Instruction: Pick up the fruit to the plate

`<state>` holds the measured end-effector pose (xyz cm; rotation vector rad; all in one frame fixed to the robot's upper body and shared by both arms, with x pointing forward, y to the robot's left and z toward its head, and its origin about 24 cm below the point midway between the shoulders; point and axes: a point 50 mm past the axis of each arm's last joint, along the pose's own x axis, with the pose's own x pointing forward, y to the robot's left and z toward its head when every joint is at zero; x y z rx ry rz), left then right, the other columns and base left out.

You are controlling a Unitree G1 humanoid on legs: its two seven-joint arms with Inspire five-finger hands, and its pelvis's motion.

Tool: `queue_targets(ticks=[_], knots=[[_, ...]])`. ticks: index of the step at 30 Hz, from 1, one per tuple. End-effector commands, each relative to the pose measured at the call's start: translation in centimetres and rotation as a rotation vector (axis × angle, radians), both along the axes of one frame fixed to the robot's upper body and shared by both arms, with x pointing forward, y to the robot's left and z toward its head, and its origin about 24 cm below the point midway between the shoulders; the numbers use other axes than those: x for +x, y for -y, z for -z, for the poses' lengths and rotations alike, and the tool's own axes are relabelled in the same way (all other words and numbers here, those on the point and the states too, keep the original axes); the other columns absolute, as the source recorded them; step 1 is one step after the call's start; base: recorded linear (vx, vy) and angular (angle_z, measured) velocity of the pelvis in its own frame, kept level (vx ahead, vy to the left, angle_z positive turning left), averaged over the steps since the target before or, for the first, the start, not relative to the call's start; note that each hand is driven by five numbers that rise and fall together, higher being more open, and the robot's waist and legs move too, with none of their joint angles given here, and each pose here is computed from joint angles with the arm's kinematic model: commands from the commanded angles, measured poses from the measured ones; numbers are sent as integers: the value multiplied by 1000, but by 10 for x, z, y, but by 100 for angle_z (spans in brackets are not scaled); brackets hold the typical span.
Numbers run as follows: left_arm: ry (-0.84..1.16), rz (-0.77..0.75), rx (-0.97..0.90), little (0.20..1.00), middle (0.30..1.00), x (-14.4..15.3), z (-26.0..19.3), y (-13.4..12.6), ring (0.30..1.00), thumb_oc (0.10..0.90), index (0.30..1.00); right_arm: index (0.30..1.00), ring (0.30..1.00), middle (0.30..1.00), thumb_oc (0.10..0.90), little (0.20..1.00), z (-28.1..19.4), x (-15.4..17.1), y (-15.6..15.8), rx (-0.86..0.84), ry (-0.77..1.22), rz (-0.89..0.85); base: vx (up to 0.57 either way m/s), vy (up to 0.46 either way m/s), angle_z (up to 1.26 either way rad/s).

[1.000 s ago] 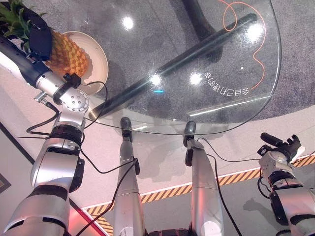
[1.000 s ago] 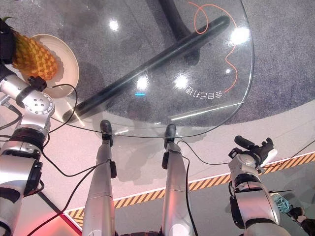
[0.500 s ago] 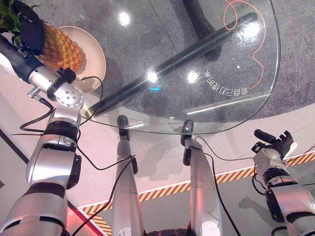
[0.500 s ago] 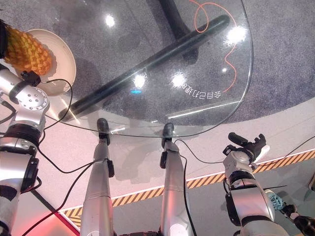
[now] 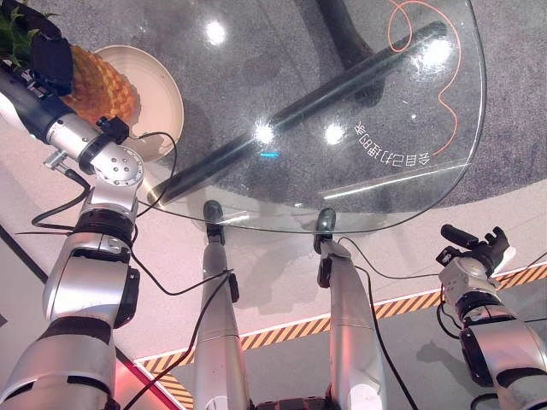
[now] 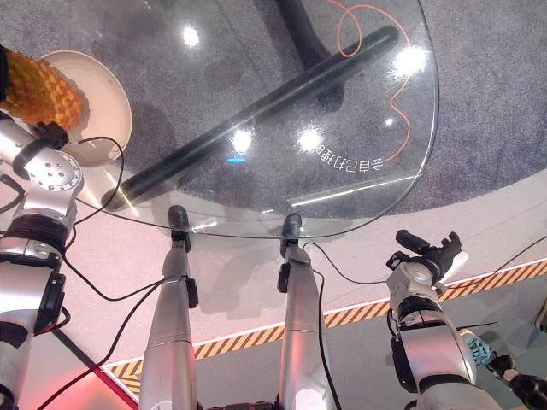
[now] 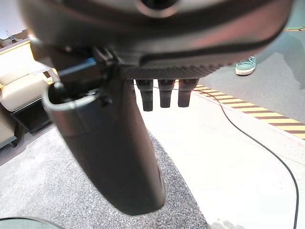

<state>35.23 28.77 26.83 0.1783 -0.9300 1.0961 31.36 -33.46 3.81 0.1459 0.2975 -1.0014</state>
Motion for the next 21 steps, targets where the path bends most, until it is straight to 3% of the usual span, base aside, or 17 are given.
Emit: queue_targets(ticks=[1,7,21], knots=[[209,-37,36,593,636,-21,-51,-18,636,493,636,900,900,900,800,900,11,-21,18,-25,-43,101,0,0,0],[218,-22,25,554,604,-21,-48,-17,604,454,604,900,900,900,800,900,10,-21,19,-31,-40,101,0,0,0],[236,47,9,560,608,-20,-38,-12,608,460,608,900,900,900,800,900,13,-21,15,-18,-39,101,0,0,0]])
